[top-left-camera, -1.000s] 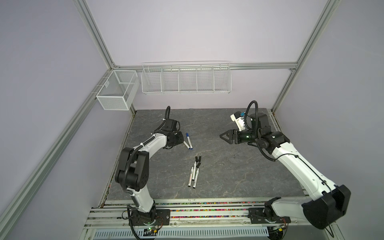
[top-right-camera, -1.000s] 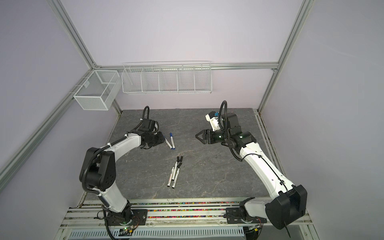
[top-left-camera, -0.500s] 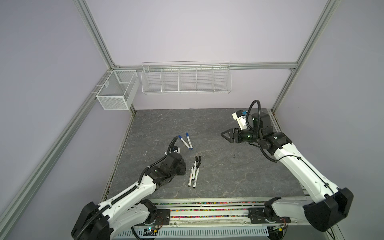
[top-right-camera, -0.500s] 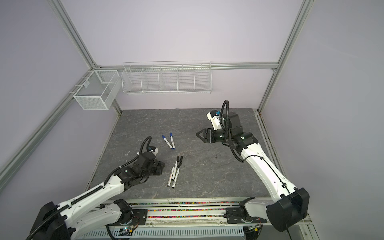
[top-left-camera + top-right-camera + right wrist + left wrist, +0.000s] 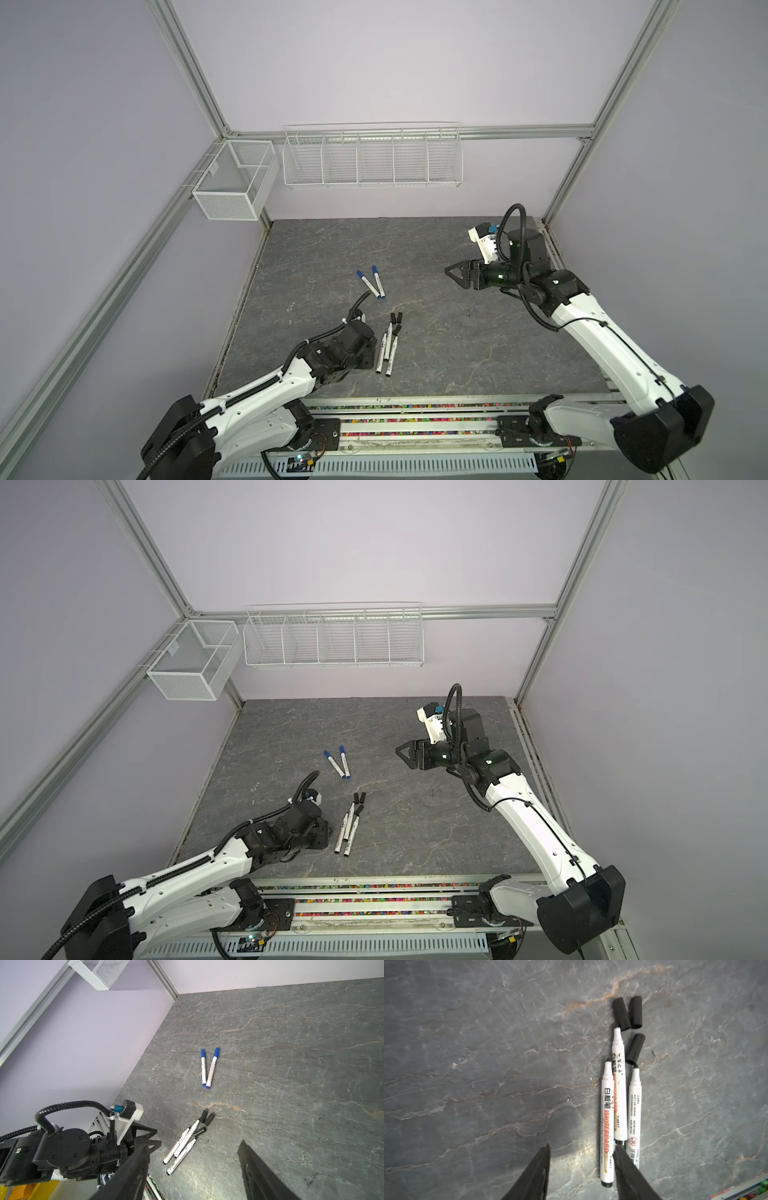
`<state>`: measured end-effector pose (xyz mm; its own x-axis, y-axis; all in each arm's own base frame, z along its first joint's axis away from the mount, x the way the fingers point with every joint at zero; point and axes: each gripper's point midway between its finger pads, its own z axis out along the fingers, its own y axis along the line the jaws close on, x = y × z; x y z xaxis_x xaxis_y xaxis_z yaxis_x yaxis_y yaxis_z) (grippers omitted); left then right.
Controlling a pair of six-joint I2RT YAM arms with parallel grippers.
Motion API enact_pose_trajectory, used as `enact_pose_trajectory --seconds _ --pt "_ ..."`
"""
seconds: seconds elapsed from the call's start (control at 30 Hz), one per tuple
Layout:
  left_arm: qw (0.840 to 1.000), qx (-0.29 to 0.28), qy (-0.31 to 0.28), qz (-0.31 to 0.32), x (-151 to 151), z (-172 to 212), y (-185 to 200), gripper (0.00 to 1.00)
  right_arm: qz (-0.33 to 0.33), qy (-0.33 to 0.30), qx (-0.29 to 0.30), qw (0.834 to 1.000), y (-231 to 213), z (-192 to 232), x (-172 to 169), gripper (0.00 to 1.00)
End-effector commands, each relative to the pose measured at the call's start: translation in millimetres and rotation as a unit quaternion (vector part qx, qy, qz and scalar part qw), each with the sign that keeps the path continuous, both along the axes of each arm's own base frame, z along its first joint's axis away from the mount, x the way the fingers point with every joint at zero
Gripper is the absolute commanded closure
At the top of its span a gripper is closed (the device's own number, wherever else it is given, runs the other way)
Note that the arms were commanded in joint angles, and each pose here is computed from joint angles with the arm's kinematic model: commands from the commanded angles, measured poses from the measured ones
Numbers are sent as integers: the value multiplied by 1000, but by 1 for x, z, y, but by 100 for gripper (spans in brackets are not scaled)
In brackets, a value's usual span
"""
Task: Insert the pens into the pen caps
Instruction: 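Move the left gripper over the white whiteboard markers nearer the robot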
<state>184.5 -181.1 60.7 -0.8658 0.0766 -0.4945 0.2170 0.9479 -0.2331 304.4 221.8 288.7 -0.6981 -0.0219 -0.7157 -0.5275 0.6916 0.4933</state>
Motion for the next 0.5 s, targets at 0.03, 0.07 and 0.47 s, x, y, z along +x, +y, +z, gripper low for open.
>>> enact_pose_trajectory --seconds 0.03,0.07,0.47 --pt "999 8 9 -39 -5 2 -18 48 9 -12 -6 1000 3 -4 0 29" --pt "999 10 12 -41 -6 1 -20 49 9 -10 -6 1000 2 -5 0 29" --pt "994 60 47 -81 -6 -20 -31 52 11 -4 -8 1000 4 -13 3 29"
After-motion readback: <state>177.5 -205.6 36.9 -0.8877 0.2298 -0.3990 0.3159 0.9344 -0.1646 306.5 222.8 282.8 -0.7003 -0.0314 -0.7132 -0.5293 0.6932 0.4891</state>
